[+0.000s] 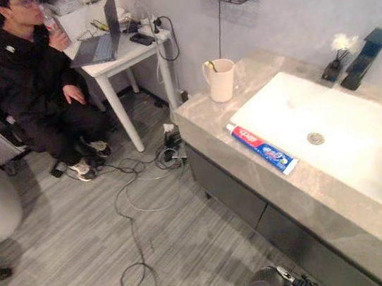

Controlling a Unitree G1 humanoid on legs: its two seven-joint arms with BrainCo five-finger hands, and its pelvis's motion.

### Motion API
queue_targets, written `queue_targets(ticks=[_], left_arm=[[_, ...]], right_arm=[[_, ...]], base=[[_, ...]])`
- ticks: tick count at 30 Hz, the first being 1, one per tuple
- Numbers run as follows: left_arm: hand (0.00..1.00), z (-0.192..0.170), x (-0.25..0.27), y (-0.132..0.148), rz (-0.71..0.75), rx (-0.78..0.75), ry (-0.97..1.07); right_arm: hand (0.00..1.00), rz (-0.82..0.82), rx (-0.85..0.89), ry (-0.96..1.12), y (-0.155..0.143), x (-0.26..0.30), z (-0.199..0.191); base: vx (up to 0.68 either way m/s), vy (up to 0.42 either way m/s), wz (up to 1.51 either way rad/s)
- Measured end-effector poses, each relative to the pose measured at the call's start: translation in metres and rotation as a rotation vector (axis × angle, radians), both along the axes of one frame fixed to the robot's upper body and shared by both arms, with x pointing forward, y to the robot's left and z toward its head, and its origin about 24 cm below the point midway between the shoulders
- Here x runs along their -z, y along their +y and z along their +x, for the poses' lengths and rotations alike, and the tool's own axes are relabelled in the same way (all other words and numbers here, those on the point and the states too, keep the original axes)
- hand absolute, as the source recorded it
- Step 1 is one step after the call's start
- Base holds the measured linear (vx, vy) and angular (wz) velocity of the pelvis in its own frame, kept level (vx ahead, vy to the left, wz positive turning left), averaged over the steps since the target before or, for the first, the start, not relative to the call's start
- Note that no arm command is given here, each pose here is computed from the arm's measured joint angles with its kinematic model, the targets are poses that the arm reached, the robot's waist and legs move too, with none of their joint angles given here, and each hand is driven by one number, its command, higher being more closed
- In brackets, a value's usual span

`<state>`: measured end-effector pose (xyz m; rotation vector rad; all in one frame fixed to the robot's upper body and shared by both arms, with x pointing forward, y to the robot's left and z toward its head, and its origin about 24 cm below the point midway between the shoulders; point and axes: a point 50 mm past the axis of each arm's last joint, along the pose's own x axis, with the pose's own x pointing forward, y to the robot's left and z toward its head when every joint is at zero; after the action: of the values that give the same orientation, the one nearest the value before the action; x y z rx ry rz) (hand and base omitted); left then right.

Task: Organize washtable

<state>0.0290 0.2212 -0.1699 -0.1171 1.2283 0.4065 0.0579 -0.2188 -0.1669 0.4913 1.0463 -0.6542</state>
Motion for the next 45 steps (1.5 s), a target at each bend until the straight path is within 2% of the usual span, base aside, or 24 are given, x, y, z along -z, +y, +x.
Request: queue_targets(ticks=[3, 5, 7, 9, 12, 15, 18, 21, 27, 28, 30, 35, 40, 45], left_arm=[[0.0, 0.027, -0.004, 0.007, 0.011, 0.032, -0.053], [0.0, 0.059, -0.007, -0.004, -0.013, 0.052, -0.135], [0.0, 0.078, -0.009, -0.025, -0.061, 0.06, -0.202], [0.0, 0.083, -0.01, -0.034, -0.086, 0.066, -0.217], [0.0, 0.078, -0.009, -0.03, -0.078, 0.051, -0.21], [0.0, 0.064, -0.01, -0.01, -0.033, -0.02, -0.199], [0.0, 0.049, -0.007, -0.009, -0.031, -0.088, -0.187], [0.0, 0.053, -0.008, -0.013, -0.03, -0.043, -0.199], [0.0, 0.051, -0.007, -0.016, -0.029, -0.056, -0.194], [0.0, 0.052, -0.009, -0.004, 0.004, -0.037, -0.186], [0.0, 0.059, -0.011, -0.001, 0.021, 0.014, -0.195], [0.0, 0.058, -0.008, -0.008, 0.009, 0.096, -0.159], [0.0, 0.04, -0.004, -0.014, 0.002, 0.143, -0.102], [0.0, 0.041, -0.003, -0.012, -0.002, 0.149, -0.09]], right_arm=[[0.0, 0.006, -0.012, -0.021, 0.004, -0.001, 0.008], [0.0, -0.006, 0.013, -0.012, -0.001, -0.001, 0.003], [0.0, -0.025, 0.03, -0.022, -0.006, -0.003, 0.0], [0.0, -0.019, 0.033, -0.02, -0.004, -0.002, -0.001], [0.0, 0.007, 0.051, -0.019, 0.004, 0.0, -0.002], [0.0, 0.037, 0.065, -0.011, 0.014, 0.002, -0.002], [0.0, 0.0, 0.057, 0.015, 0.0, 0.001, -0.009], [0.0, -0.028, -0.012, -0.01, -0.006, -0.003, 0.006], [0.0, -0.072, -0.08, -0.016, -0.016, -0.006, 0.011], [0.0, -0.028, -0.09, 0.003, -0.001, -0.001, 0.008], [0.0, -0.005, -0.093, 0.01, 0.006, 0.001, 0.007], [0.0, -0.023, -0.072, 0.002, -0.002, -0.001, 0.011], [0.0, -0.056, -0.101, -0.005, -0.012, -0.004, 0.016], [0.0, -0.03, -0.123, -0.007, -0.007, -0.003, 0.015]], base=[[0.05, -0.215, -0.27], [0.1, -0.071, 0.3], [0.14, -0.001, 0.23], [0.16, -0.001, 0.09], [0.17, -0.052, -0.14], [0.08, -0.144, -0.45], [0.01, -0.106, -1.15], [0.14, 0.12, -1.34], [0.29, 0.384, -1.1], [0.3, 0.307, -0.45], [0.28, 0.145, -0.31], [0.19, 0.22, -0.48], [0.02, 0.005, -0.77], [-0.01, -0.151, -0.36]])
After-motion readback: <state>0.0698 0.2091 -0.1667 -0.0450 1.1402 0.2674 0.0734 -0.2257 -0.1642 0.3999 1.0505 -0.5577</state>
